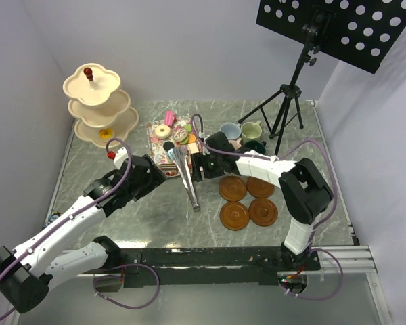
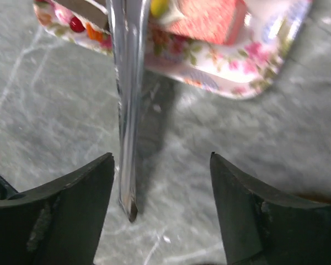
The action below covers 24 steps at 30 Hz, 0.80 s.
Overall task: Serve the afternoon tea
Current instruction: Place the clamp on the tray, then pick up the clamp from the tray.
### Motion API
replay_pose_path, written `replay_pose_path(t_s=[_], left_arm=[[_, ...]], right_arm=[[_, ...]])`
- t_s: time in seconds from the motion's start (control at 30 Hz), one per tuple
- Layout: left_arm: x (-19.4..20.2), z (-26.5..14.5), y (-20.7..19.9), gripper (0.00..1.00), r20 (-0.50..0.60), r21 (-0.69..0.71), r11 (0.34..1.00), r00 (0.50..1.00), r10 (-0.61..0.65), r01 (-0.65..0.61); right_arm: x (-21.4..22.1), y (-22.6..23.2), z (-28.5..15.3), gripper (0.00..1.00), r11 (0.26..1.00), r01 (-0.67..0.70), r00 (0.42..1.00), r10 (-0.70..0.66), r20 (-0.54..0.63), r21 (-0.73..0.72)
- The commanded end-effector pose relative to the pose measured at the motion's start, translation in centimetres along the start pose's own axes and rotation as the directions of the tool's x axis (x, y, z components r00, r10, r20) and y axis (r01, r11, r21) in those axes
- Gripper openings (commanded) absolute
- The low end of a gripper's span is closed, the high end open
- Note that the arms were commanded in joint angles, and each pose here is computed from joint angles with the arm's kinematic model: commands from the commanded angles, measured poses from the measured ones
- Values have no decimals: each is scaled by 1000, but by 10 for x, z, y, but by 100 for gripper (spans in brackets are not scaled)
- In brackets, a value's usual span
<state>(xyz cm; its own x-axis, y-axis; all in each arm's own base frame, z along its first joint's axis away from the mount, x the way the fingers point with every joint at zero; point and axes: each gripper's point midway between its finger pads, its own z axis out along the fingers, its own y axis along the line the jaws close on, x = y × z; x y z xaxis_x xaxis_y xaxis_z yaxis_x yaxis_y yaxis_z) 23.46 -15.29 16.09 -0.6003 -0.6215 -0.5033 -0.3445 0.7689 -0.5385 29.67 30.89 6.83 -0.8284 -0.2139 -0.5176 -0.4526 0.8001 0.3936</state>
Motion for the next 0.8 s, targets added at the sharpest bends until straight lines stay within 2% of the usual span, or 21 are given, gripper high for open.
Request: replay_pose_path(t_s=[0.0,0.1,0.27,0.47,0.6,0.77], left_arm=[[-6,-3,1,85,12,5,999,999,39,-39],[-4,-3,2,85,-13,-7,996,996,89,-89],[-7,-7,3,84,-22,-7,991,991,132,-132],[-9,-16,0,81,-25,24,988,988,151,-151],[-16,-23,-1,81,-7,27,986,986,167,-167],[-29,-31,-14,82,24,66,979,981,191,-192]], right_arm=[[-27,35,10,74,982,35,998,-23,65,-187],[-26,37,20,73,978,3,998,8,54,-208],[-34,35,38,65,980,-44,998,52,40,-195],[-38,36,41,43,979,-74,996,81,31,-191],[-38,36,30,23,980,-95,994,102,34,-175],[-47,45,9,8,976,-108,990,122,68,-189]])
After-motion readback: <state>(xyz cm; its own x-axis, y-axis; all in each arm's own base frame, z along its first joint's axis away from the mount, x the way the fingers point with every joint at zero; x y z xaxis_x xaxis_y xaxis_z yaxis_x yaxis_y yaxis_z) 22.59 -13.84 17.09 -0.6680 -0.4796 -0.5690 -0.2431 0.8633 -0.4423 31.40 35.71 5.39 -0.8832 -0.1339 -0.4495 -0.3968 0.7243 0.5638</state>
